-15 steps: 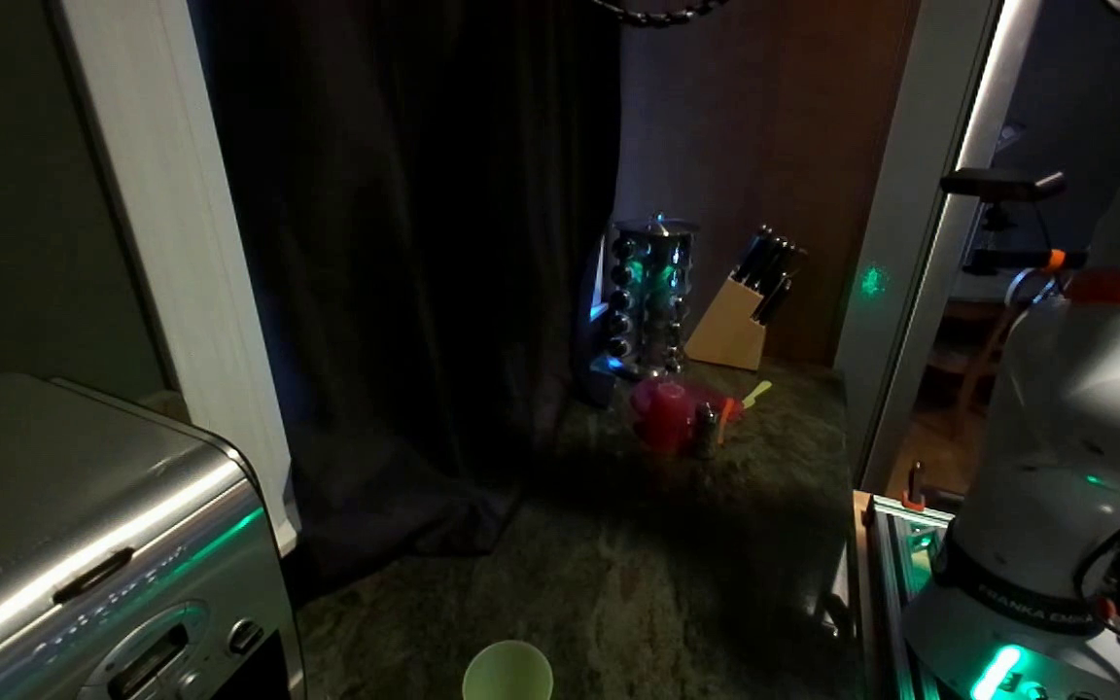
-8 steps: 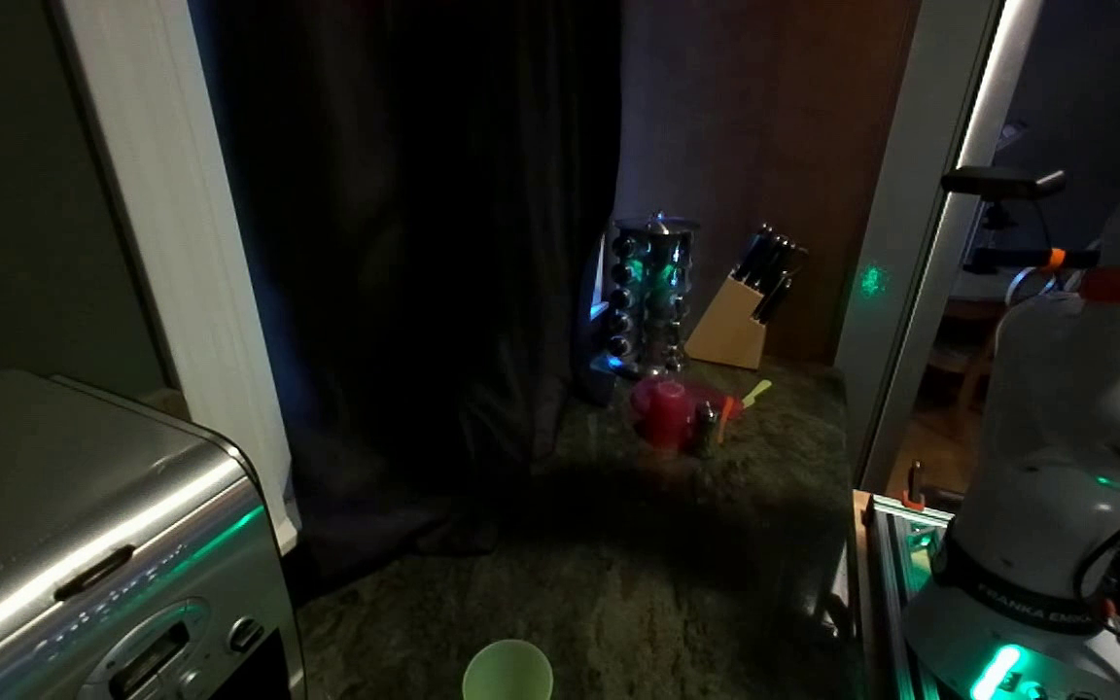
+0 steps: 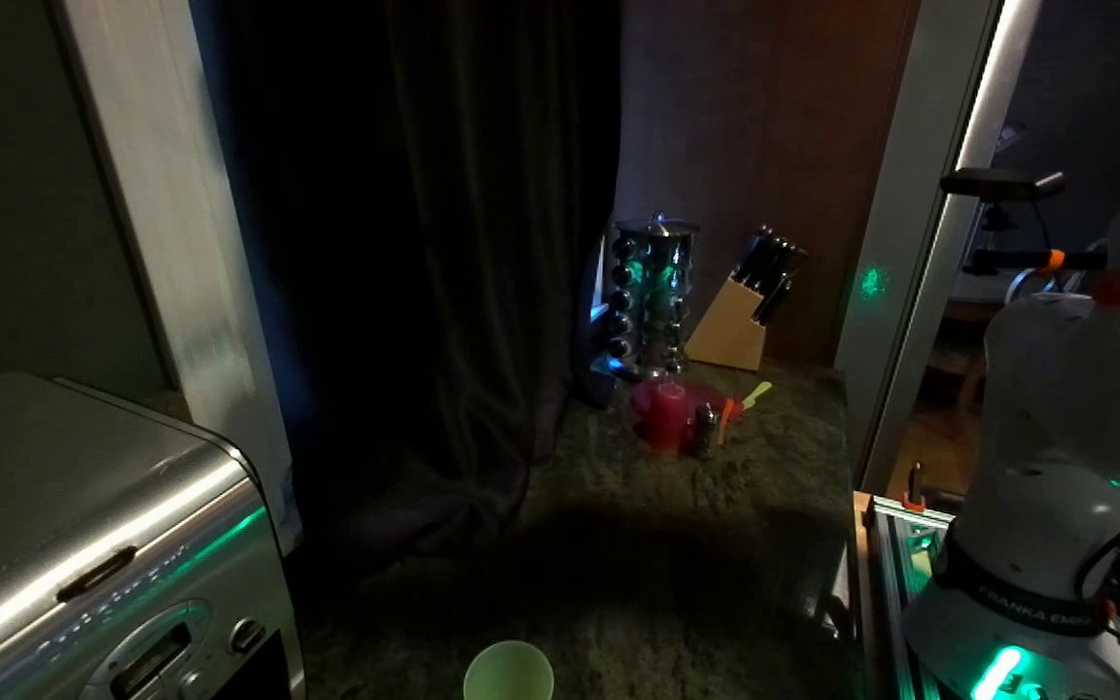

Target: Pull the curtain to the right

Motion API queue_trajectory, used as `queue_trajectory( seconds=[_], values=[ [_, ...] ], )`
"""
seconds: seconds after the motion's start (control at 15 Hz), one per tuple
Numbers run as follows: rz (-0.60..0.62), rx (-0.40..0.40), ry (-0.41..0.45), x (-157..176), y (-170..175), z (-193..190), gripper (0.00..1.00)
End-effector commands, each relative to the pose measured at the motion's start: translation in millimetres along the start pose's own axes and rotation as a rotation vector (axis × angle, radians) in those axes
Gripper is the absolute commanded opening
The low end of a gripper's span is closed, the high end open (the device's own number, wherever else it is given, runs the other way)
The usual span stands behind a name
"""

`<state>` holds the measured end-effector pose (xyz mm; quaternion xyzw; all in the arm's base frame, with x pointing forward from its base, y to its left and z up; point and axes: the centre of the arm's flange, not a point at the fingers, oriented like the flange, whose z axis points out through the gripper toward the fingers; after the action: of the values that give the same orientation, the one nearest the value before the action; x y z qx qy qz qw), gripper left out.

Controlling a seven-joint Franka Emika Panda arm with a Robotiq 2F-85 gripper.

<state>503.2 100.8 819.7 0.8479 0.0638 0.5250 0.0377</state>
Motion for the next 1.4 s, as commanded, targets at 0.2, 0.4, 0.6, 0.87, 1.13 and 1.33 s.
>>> queue_trajectory(
  seconds=[0.2, 0.4, 0.6, 0.87, 1.13, 1.33],
  values=[
    [-0.002, -0.001, -0.004, 0, 2, 4, 0.99],
    [-0.003, 0.000, -0.003, 1, 2, 4, 0.99],
    [-0.004, 0.000, -0.003, 1, 2, 4, 1.00],
    [0.031, 0.001, 0.064, 5, 10, 29, 1.00],
    [0.066, 0.022, 0.098, 3, 14, 57, 1.00],
    [0.082, 0.033, 0.152, 1, 9, 73, 1.00]
  ],
)
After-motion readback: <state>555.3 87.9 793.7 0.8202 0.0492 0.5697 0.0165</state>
